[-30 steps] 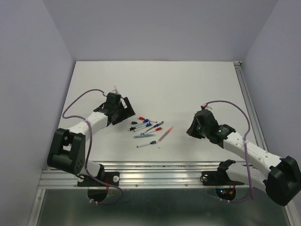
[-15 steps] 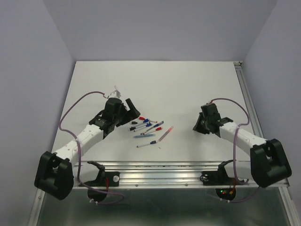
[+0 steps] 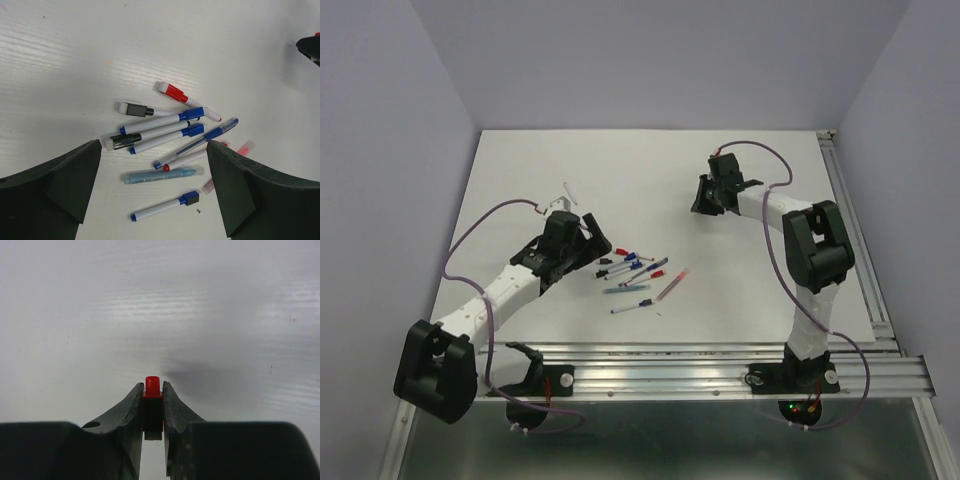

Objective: Open the pen caps

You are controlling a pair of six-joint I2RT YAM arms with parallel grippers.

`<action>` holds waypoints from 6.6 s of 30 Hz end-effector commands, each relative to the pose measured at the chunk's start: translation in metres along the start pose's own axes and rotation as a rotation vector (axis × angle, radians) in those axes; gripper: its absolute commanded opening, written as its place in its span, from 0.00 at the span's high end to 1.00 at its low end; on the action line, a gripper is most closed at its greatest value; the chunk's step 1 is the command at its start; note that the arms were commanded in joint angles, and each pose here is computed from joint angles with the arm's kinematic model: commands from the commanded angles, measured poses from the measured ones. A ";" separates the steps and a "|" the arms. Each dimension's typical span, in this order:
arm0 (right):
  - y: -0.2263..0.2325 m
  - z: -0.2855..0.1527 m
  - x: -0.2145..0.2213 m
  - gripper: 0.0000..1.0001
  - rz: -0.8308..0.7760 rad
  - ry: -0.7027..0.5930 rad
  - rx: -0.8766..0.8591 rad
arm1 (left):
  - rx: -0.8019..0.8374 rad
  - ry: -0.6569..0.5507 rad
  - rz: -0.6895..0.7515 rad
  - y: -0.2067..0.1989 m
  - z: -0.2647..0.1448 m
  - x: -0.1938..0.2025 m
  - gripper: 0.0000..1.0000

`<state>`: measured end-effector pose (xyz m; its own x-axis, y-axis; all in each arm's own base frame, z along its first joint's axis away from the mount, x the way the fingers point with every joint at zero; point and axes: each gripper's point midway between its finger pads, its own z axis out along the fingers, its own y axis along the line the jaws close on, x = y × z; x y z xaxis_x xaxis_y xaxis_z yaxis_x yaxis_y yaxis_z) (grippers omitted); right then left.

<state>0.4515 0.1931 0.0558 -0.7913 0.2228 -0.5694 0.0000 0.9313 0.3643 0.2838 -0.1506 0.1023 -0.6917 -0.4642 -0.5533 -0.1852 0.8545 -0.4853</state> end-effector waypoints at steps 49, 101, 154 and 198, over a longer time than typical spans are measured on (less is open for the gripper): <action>-0.023 -0.198 0.060 0.00 0.349 -0.414 -0.215 | 0.570 0.221 0.589 -0.155 -0.029 0.127 0.04; 0.021 -0.236 0.081 0.00 0.264 -0.297 -0.457 | 0.319 0.078 0.648 -0.165 -0.015 0.139 1.00; 0.136 -0.232 0.089 0.99 0.209 -0.156 -0.790 | 0.484 -0.028 0.599 -0.198 -0.062 0.106 0.64; -0.025 0.007 -0.045 0.94 0.115 -0.320 0.199 | -0.001 -0.142 0.176 -0.032 0.040 -0.077 1.00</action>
<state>0.4724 0.1549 0.0501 -0.5804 0.3852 -0.7175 0.2462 0.9228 0.2963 0.3399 -0.1776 0.1330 -0.6183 -0.3348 -0.7111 -0.0353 0.9157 -0.4004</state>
